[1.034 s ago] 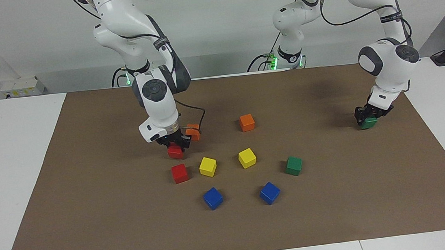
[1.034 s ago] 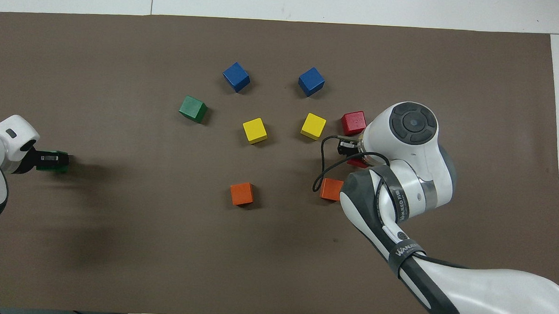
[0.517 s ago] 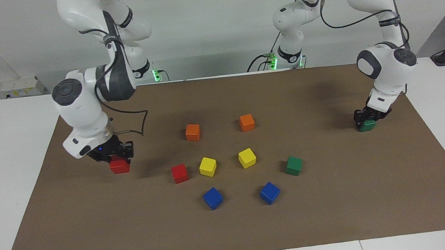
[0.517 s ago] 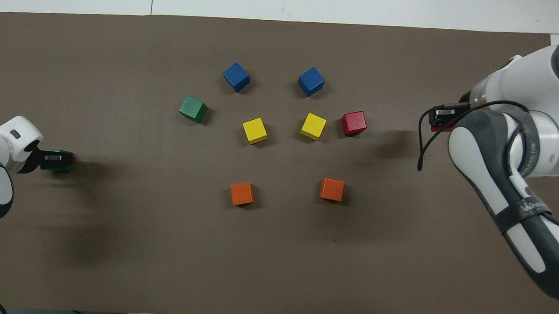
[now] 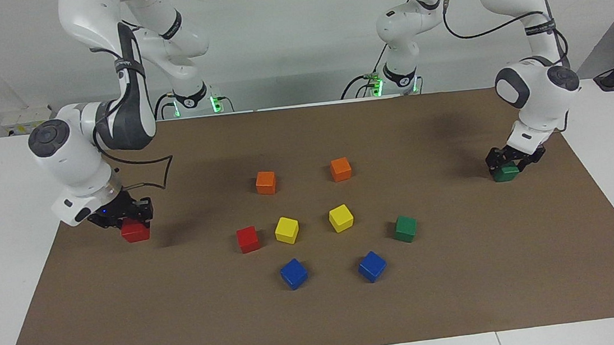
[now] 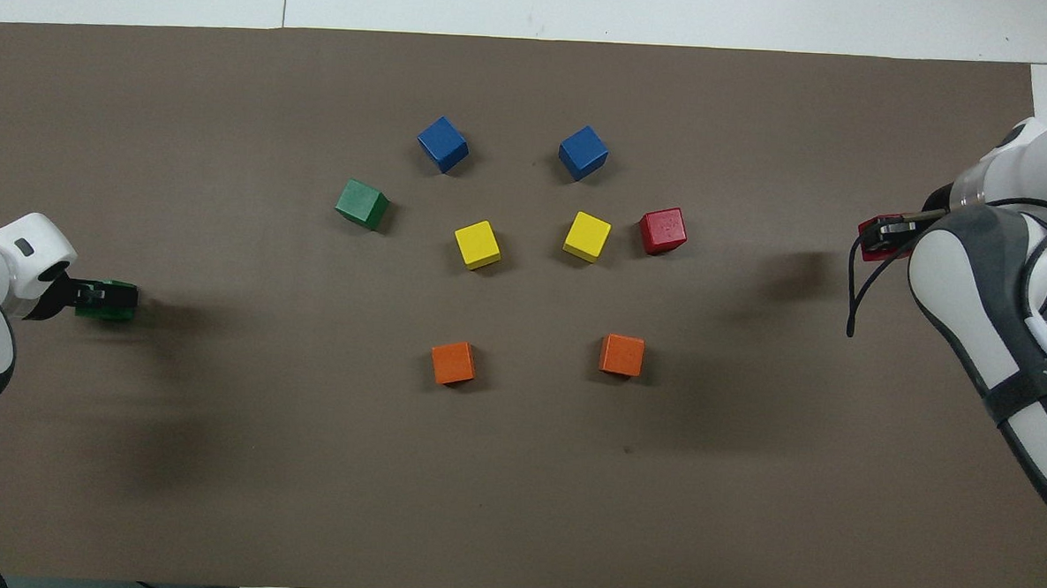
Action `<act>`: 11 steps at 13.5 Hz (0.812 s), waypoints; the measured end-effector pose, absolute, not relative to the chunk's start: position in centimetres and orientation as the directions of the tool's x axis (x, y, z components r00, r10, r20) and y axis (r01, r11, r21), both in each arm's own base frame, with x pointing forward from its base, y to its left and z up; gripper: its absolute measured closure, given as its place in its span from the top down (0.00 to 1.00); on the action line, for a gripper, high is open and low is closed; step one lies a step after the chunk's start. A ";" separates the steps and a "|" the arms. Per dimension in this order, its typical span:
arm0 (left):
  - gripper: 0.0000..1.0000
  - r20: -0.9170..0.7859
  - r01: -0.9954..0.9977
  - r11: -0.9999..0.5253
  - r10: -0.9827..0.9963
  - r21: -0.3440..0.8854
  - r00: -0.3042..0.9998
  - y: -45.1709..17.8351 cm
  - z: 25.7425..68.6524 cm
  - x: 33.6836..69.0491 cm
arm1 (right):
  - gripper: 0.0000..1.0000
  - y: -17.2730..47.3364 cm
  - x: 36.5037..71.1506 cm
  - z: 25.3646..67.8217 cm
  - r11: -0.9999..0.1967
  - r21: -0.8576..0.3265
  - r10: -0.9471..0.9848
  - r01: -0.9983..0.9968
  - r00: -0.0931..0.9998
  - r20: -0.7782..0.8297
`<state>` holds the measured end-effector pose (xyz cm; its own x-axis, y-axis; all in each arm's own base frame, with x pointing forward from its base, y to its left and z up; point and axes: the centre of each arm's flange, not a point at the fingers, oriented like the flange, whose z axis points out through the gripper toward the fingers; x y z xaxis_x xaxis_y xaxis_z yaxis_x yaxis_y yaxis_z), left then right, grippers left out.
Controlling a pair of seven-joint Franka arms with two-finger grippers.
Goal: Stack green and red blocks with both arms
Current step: 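Carry the red block outward with the right gripper while the left gripper releases, then reach to the other green block and grasp it with the left gripper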
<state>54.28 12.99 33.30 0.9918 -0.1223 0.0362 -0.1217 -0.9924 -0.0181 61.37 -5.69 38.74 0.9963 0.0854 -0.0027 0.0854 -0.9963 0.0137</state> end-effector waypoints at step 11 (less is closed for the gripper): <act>1.00 0.114 -0.148 -0.987 -0.140 0.062 0.984 -7.8 46.3 62.5 | 0.55 -6.3 59.1 34.8 -0.997 0.018 0.073 0.073 0.997 0.029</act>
<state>62.46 -7.77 46.29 0.9835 -0.1400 0.1145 -0.1477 -0.9871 0.0620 59.07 -6.30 34.81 0.9969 0.0733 0.0287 0.0728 -0.9972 0.0178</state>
